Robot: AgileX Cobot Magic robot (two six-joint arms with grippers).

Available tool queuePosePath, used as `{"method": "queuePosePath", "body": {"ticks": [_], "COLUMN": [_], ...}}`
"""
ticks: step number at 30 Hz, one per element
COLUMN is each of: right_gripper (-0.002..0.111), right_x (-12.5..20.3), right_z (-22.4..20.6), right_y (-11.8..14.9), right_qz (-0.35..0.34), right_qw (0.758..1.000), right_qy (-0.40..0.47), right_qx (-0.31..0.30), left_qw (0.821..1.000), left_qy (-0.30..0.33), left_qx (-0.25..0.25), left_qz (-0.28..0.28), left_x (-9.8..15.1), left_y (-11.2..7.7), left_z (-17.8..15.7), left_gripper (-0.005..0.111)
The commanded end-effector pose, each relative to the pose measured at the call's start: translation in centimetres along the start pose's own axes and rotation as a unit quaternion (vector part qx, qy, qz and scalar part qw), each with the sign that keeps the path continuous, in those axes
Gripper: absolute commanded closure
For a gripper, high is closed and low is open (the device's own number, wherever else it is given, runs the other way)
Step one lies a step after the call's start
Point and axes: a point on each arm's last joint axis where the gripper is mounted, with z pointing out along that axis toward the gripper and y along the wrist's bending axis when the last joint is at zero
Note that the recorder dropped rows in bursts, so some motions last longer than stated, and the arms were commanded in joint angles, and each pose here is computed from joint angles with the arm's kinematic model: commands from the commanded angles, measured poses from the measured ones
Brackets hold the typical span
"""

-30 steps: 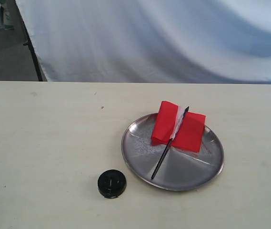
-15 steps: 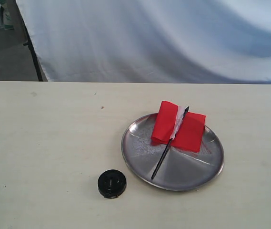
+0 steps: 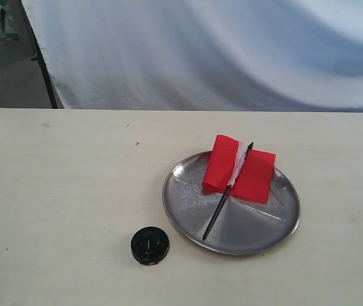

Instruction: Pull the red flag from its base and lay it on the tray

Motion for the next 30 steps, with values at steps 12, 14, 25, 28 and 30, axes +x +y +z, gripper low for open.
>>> {"method": "queuePosePath", "body": {"ticks": [12,14,25,28,30], "right_gripper": [0.108,0.108,0.108,0.108,0.108], "right_x": [0.1,0.1,0.1,0.1,0.1], "right_z": [0.0,0.0,0.0,0.0,0.0], "right_y": [0.02,0.02,0.02,0.02,0.02], "right_qz": [0.001,0.001,0.001,0.001,0.001], "right_qw": [1.0,1.0,1.0,1.0,1.0], "right_qy": [0.0,0.0,0.0,0.0,0.0], "right_qx": [-0.001,-0.001,-0.001,-0.001,-0.001], "left_qw": [1.0,1.0,1.0,1.0,1.0], "left_qy": [-0.001,-0.001,-0.001,-0.001,-0.001], "left_qx": [-0.002,-0.002,-0.002,-0.002,-0.002], "left_qz": [0.001,0.001,0.001,0.001,0.001], "left_x": [0.01,0.01,0.01,0.01,0.01], "left_y": [0.03,0.03,0.03,0.03,0.03], "left_z": [0.01,0.01,0.01,0.01,0.01], "left_gripper": [0.107,0.107,0.107,0.107,0.107]}}
